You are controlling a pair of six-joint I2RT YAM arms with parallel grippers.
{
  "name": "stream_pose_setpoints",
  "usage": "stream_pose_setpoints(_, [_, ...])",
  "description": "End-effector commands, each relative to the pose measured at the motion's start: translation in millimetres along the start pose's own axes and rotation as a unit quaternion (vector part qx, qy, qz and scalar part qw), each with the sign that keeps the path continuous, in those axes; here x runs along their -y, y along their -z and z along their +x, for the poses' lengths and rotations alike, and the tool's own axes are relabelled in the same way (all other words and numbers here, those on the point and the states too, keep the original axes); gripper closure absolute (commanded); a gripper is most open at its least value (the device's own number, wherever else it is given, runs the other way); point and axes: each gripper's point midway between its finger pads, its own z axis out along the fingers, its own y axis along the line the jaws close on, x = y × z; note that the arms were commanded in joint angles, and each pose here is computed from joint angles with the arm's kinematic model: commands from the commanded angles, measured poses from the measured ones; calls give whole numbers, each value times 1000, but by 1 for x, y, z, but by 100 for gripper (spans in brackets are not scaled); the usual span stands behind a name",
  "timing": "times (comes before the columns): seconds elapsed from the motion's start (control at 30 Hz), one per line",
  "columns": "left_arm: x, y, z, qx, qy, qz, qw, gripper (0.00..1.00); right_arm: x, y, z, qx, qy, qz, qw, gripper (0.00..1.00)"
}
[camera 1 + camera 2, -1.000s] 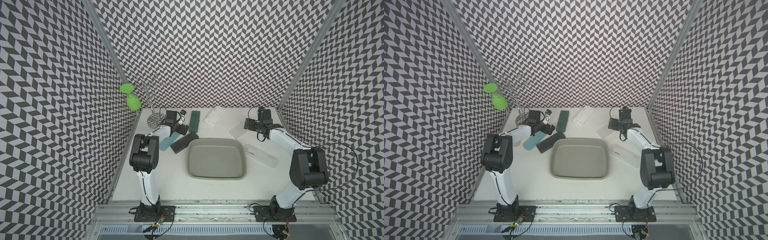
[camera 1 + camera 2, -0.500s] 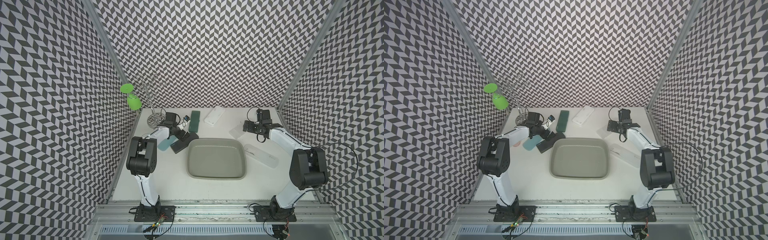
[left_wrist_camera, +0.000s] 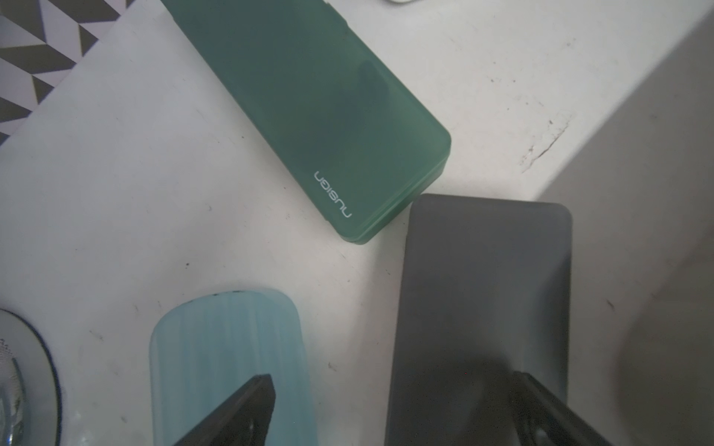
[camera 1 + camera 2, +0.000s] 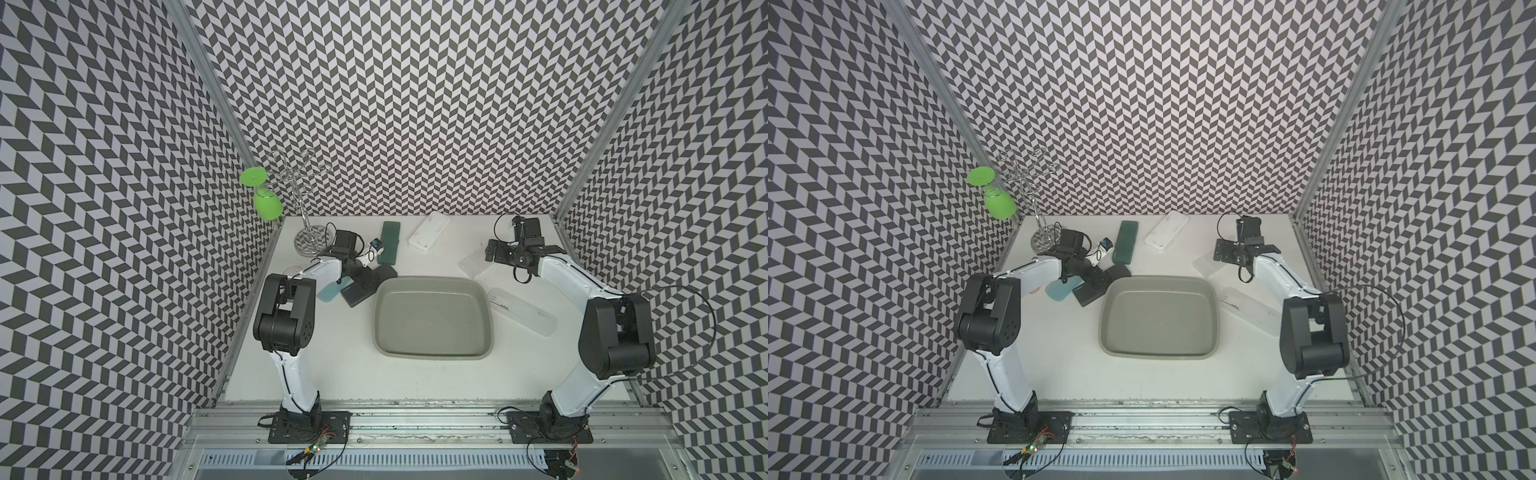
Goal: Put the pencil case into the storage box
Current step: Pick up the pencil case from the center of the board.
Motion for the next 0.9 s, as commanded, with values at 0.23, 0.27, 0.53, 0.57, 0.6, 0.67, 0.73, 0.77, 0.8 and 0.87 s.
stream_pose_setpoints(0.23, [18,-44,27,-66,39,31,997,1,-3,9,10,10,1,-16,1000,1])
stream_pose_setpoints(0.27, [19,-46,29,-70,43,32,996,1,-2,10,10,12,0,-15,1000,1])
stream_pose_setpoints(0.53, [11,-44,42,-122,73,9,990,3,-1,18,6,12,13,-8,1000,1])
stream_pose_setpoints(0.57, [10,-41,42,-126,81,2,989,2,-2,19,6,10,13,-9,1000,0])
stream_pose_setpoints(0.6, [6,-38,41,-128,96,-10,987,1,-3,21,5,8,11,-10,1000,0])
stream_pose_setpoints(0.67, [4,-32,38,-135,125,-16,983,1,-6,23,4,4,9,-17,1000,0])
stream_pose_setpoints(0.73, [-1,-26,41,-152,147,-35,977,1,-9,25,4,0,4,-25,1000,1])
stream_pose_setpoints(0.77, [-2,-23,42,-158,152,-41,975,1,-10,25,5,-4,1,-28,1000,1])
stream_pose_setpoints(0.8, [-2,-20,45,-166,153,-48,973,2,-11,26,6,-7,0,-32,999,0])
stream_pose_setpoints(0.87, [4,-12,49,-171,147,-48,973,2,-12,26,10,-12,-2,-36,999,0])
